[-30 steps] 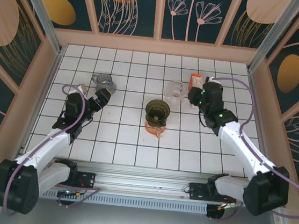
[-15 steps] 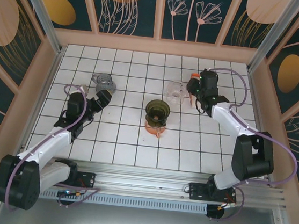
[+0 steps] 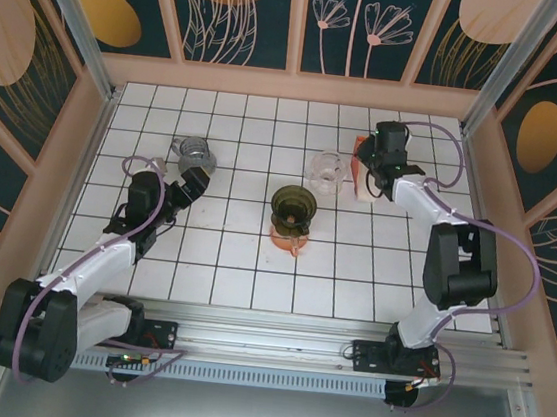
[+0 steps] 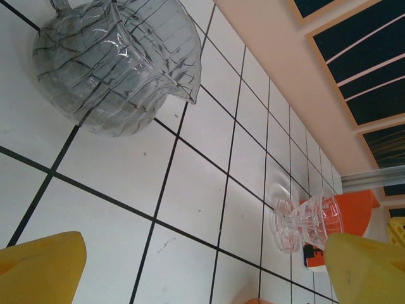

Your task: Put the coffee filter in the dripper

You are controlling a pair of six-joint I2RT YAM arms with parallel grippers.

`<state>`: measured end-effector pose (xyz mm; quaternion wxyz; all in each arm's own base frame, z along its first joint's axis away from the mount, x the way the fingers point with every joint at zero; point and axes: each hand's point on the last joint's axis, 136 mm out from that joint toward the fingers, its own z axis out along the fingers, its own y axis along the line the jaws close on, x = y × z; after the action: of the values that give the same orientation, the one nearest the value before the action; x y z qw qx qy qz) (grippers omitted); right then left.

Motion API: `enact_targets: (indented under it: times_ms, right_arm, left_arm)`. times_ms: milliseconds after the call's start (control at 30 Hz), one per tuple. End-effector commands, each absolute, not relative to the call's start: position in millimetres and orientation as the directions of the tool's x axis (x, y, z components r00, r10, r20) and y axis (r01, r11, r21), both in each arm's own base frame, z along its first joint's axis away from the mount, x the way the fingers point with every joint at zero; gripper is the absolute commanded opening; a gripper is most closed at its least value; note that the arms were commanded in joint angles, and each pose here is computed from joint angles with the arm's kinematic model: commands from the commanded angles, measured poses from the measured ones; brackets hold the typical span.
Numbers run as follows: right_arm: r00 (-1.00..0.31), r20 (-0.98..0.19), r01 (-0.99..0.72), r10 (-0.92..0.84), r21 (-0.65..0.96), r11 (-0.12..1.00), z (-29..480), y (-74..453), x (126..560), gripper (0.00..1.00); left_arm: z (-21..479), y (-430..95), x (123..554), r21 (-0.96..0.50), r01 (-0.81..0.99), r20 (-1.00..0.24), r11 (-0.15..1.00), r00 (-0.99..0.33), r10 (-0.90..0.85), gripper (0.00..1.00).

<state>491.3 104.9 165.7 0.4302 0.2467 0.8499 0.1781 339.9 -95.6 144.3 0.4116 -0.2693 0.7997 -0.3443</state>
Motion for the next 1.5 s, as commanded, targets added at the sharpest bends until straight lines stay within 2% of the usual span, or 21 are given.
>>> enact_targets:
  times_ms: [0,767,1100,1267,1467]
  right_arm:
    - [-0.473,-0.643,0.292,0.602,0.530,0.796,169.6,100.0,506.0,0.19]
    - [-0.443,-0.599,0.358,0.667,0.564,0.744,144.1,96.1,514.7,0.20]
    - [-0.431,-0.589,0.383,0.684,0.567,0.730,134.9,93.0,511.6,0.17]
    - [-0.426,-0.578,0.386,0.696,0.579,0.718,136.8,94.5,510.4,0.15]
    - [-0.414,-0.586,0.358,0.697,0.599,0.716,155.0,98.4,503.7,0.19]
  left_arm:
    - [160.7,-100.5,346.8,-0.776,-0.088,-0.504,0.625,-0.508,-0.698,0.97]
    - [158.0,-101.0,346.4,-0.773,-0.089,-0.505,0.628,-0.512,-0.695,0.97]
    - [156.0,-101.1,346.6,-0.772,-0.091,-0.504,0.629,-0.515,-0.693,0.97]
    - [155.3,-101.2,347.0,-0.772,-0.093,-0.503,0.629,-0.516,-0.693,0.97]
    - [155.7,-101.0,346.5,-0.771,-0.093,-0.504,0.630,-0.515,-0.693,0.97]
